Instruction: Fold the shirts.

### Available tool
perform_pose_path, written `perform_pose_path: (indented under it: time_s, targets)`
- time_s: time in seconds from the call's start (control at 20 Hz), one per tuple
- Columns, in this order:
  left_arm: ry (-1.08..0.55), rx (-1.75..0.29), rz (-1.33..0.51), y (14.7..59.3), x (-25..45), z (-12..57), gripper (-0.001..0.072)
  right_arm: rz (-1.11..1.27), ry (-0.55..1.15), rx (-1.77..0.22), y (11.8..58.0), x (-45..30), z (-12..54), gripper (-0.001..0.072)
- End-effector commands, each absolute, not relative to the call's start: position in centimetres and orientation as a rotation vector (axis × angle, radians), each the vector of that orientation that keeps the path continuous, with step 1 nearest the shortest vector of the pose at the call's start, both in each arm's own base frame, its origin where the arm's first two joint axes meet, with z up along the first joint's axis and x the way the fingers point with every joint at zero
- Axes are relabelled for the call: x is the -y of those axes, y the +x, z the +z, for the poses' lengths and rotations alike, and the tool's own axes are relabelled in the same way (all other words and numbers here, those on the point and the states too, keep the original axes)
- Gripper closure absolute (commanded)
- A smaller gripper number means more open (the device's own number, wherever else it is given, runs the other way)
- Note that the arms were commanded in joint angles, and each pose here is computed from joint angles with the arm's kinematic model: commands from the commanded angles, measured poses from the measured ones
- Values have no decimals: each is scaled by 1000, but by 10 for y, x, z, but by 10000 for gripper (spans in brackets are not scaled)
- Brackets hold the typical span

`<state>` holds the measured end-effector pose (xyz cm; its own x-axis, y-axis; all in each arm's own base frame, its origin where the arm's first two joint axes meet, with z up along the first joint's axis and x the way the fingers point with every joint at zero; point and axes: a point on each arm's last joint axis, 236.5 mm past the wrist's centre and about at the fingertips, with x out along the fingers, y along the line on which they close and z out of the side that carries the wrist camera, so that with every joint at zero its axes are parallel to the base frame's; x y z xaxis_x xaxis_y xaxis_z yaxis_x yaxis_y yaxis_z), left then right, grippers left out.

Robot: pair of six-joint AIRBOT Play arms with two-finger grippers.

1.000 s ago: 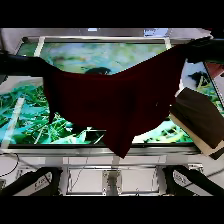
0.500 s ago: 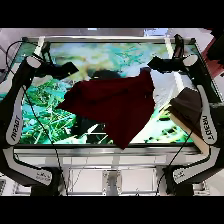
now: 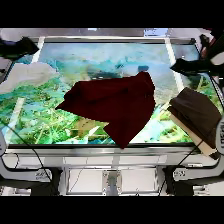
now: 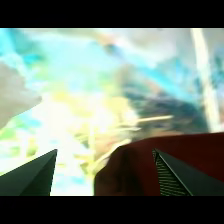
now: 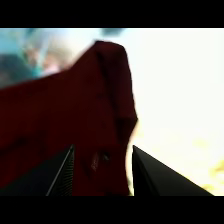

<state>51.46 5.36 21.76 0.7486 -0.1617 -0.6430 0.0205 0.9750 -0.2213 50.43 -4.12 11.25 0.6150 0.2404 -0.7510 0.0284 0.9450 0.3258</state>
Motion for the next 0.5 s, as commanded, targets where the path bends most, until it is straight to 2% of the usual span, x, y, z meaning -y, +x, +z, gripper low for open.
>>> perform_pose_path:
  time_s: [0.0,0.1,0.2,0.3,0.45]
  targets:
    - [-72,-810,87,452,-110,237,7,30,265,-1039,429,81,117,306]
    - [-62,-874,108,428,-111,224,7,34,283,-1100,386,76,91,306]
    - [-57,-974,98,397,-105,183,7,66,349,-1168,340,53,46,306]
    - [-90,-1071,88,360,-92,124,7,89,547,-1149,303,14,5,306]
    - [-120,-1082,111,330,-83,60,7,151,930,-1062,278,-53,-14,306]
